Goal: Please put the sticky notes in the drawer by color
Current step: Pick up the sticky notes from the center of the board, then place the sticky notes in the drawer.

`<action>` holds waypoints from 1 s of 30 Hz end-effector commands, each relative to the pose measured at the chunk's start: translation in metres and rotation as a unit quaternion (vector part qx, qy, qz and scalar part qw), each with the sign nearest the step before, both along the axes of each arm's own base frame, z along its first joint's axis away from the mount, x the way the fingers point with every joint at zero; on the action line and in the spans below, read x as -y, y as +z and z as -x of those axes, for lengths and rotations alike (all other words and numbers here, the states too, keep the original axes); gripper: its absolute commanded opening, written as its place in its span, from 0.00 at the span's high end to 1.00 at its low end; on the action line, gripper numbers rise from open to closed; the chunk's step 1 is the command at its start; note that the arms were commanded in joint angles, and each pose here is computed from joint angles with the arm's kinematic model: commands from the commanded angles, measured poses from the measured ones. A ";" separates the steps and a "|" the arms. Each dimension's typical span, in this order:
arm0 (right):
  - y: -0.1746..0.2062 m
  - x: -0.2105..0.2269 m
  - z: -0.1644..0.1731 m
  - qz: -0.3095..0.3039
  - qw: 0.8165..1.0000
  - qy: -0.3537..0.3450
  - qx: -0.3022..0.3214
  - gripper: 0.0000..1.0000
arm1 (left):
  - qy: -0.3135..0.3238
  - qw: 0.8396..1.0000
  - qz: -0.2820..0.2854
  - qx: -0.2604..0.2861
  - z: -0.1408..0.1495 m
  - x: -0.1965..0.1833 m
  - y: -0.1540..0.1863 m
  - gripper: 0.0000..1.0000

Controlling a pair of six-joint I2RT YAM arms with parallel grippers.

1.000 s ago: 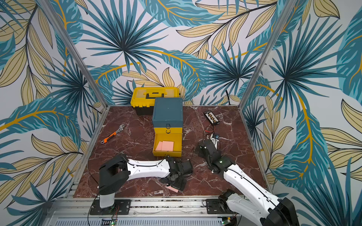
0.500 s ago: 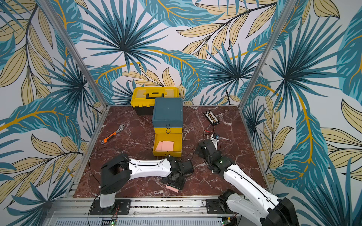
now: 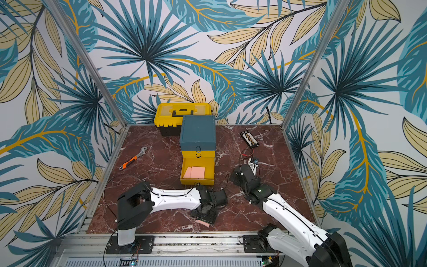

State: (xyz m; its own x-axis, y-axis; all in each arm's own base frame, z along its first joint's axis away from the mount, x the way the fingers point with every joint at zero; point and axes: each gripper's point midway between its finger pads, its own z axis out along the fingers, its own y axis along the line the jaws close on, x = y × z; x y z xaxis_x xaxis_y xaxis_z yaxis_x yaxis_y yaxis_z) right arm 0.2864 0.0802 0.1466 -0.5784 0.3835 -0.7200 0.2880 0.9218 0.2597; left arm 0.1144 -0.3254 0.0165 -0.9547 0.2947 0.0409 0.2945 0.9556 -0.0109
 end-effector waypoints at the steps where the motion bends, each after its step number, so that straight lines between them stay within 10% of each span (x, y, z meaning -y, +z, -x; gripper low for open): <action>1: -0.002 -0.002 -0.003 -0.006 1.000 -0.004 0.000 0.01 | 0.015 1.000 -0.016 0.017 -0.004 -0.017 0.010 0.24; 15: 0.002 -0.003 -0.005 -0.012 1.000 -0.003 0.004 0.01 | 0.080 0.988 0.049 0.121 -0.050 -0.035 0.108 0.20; 30: 0.009 -0.003 -0.008 -0.002 1.000 0.001 0.009 0.01 | 0.147 0.934 0.130 0.298 -0.159 -0.058 0.194 0.18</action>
